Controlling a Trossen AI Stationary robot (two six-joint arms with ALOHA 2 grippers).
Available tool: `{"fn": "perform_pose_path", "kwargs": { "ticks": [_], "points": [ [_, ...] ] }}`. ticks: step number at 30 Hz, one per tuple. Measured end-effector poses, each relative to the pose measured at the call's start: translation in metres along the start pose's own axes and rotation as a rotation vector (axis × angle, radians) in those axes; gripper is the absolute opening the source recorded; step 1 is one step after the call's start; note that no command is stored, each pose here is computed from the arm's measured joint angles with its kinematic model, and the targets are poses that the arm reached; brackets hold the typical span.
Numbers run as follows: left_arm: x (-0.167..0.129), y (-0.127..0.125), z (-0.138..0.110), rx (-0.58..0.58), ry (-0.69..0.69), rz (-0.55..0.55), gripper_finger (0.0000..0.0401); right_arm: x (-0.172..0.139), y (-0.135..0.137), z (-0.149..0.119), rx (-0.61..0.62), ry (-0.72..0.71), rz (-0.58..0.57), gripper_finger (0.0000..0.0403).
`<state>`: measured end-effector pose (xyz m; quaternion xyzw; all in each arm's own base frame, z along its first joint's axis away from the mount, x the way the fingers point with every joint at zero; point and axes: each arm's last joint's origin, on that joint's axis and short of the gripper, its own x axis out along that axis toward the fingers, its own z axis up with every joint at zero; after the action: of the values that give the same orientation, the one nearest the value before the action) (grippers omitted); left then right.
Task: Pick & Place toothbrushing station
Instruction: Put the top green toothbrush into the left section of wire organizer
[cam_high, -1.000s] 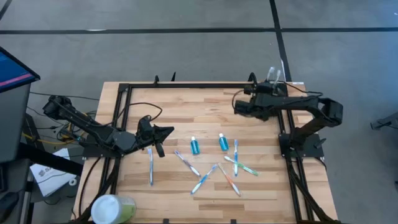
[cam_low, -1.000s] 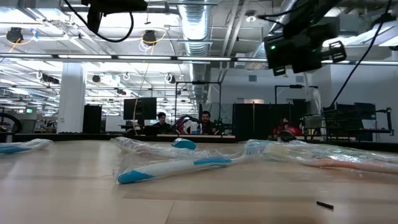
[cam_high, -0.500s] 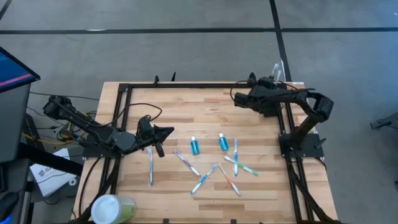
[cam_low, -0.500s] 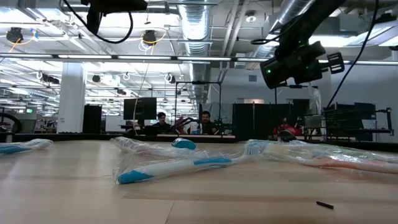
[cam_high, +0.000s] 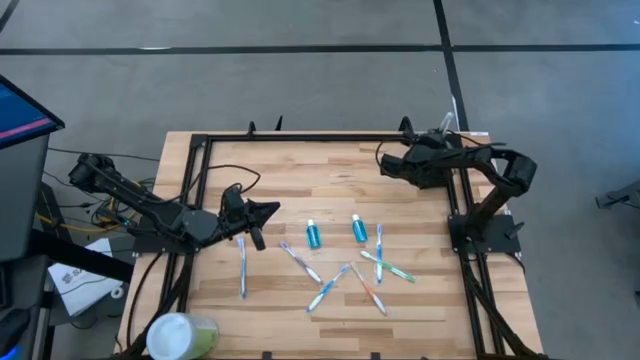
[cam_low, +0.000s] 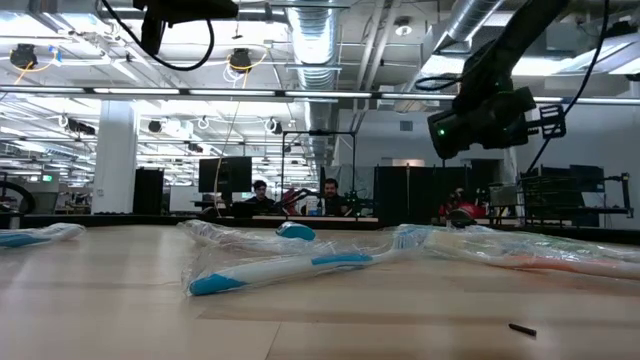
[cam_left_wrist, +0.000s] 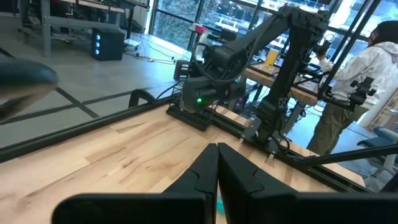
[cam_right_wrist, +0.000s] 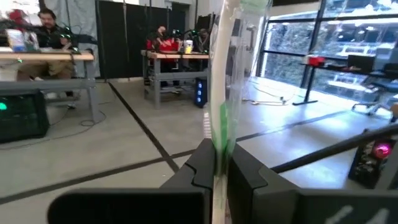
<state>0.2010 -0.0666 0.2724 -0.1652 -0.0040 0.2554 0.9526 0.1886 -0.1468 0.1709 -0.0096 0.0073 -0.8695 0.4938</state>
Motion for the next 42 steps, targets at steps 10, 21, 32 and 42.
{"fn": "perform_pose_path", "kwargs": {
  "ticks": [10,21,32,42],
  "points": [
    [0.0,0.0,0.001,-0.01,-0.005,-0.001,0.0002,0.001,0.011,-0.007,-0.02,0.009,-0.008,0.001],
    [0.0,-0.001,0.0,-0.024,0.0,-0.011,0.0002,0.006,0.014,-0.008,-0.021,0.013,-0.025,0.001],
    [0.003,0.002,0.002,-0.035,-0.01,0.003,0.0002,0.014,0.021,-0.008,-0.011,0.038,-0.05,0.0009],
    [0.004,0.002,0.003,-0.04,-0.014,0.007,0.0002,0.012,0.027,-0.022,-0.036,0.09,-0.035,0.0009]
  ]
}}
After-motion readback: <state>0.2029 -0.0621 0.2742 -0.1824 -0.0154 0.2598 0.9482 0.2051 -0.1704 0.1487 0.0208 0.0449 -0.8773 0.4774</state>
